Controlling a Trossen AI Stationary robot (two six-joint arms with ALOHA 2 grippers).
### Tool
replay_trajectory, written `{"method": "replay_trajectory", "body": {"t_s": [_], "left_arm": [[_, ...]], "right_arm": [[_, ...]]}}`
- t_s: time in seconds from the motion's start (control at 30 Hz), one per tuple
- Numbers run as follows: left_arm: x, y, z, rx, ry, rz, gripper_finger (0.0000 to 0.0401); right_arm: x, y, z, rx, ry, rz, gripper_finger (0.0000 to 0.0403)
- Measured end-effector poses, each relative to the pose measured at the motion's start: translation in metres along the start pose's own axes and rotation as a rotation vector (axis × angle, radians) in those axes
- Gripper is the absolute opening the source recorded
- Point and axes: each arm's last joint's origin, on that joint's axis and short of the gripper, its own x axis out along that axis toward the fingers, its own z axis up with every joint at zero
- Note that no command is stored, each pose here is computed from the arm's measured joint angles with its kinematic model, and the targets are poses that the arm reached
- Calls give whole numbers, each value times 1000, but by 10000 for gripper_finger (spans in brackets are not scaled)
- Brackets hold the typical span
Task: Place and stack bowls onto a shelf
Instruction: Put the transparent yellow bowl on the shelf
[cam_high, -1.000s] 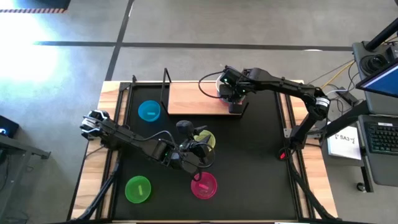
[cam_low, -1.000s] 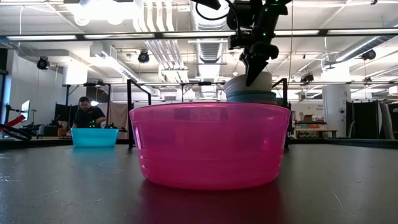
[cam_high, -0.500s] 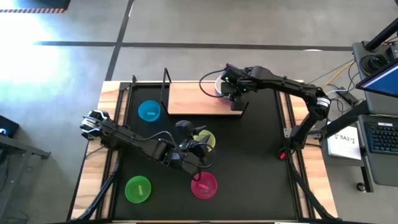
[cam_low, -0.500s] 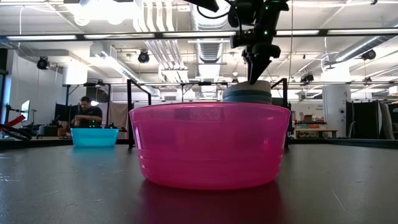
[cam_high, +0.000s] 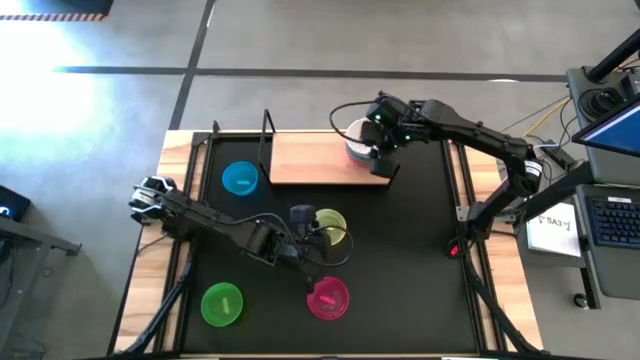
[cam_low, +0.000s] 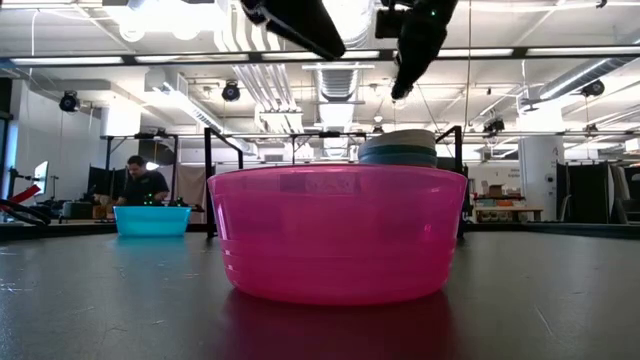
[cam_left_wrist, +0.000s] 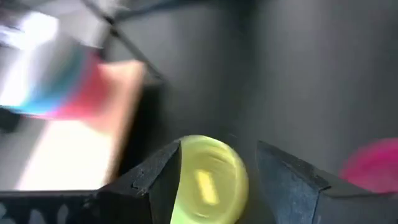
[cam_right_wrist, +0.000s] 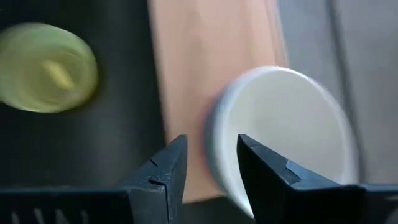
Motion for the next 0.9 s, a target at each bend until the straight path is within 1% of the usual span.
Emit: {"method": "replay_trajectory", "body": {"t_s": [0.03, 0.1, 0.2, 0.27, 0.4, 0.47, 0.57, 0.7, 0.9], "left_arm": [[1, 0, -2, -2, 18, -44, 190], [5, -1, -6, -7, 43, -96, 190], [16, -2, -17, -23, 80, -118, 190], [27, -5, -30, -44, 120, -141, 190], [47, -7, -52, -79, 175, -117, 190], [53, -6, -57, -102, 163, -110, 190], [65, -5, -68, -93, 180, -99, 190], [79, -5, -74, -85, 205, -84, 190], [105, -12, -84, -53, 265, -48, 189]], "right_arm": [[0, 2, 0, 16, -9, 34, 130], [-1, 9, 2, 35, -12, 69, 130], [0, 18, 4, 48, -7, 86, 132], [0, 25, 6, 43, -6, 96, 131], [-2, 35, 6, 18, 18, 82, 130], [-2, 38, 6, 13, 23, 78, 130], [-3, 42, 7, 19, 25, 83, 132], [-3, 45, 7, 24, 34, 88, 129], [-3, 45, 6, 28, 36, 89, 129]]}}
